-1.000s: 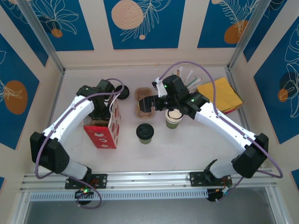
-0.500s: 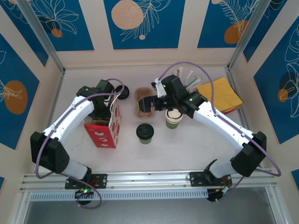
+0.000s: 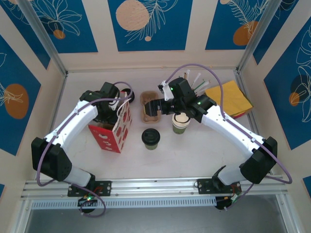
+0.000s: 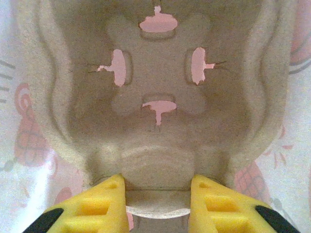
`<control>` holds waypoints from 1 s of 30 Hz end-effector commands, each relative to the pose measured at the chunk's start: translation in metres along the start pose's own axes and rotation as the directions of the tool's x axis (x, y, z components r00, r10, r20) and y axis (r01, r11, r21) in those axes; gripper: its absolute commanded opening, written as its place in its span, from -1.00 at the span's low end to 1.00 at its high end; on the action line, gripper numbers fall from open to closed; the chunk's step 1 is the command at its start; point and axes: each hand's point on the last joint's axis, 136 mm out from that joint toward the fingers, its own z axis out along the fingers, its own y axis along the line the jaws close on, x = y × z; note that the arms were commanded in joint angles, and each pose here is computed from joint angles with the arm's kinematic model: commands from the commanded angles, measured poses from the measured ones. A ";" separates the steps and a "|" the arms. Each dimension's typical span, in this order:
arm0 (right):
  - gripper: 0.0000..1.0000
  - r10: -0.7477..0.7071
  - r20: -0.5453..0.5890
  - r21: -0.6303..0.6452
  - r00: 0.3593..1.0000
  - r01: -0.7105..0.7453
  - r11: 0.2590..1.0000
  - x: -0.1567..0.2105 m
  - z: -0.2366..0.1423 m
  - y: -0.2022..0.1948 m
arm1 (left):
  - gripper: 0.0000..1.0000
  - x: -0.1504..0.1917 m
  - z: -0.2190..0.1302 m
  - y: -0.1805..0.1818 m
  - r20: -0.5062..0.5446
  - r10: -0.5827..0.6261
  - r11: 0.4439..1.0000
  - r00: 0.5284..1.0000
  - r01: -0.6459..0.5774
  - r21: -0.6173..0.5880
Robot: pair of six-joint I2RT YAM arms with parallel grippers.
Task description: Pack the takeout coffee
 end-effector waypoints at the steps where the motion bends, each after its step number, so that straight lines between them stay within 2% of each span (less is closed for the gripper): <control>1: 0.98 0.000 -0.002 -0.020 1.000 0.000 1.000 -0.005 0.001 0.004 | -0.46 0.002 0.000 -0.010 0.007 0.065 0.997 0.998 -0.066 0.038; 30: 0.98 0.008 -0.001 -0.009 1.000 -0.008 1.000 -0.005 0.001 -0.001 | -0.46 0.015 0.038 -0.001 -0.107 0.064 0.997 0.992 -0.067 -0.029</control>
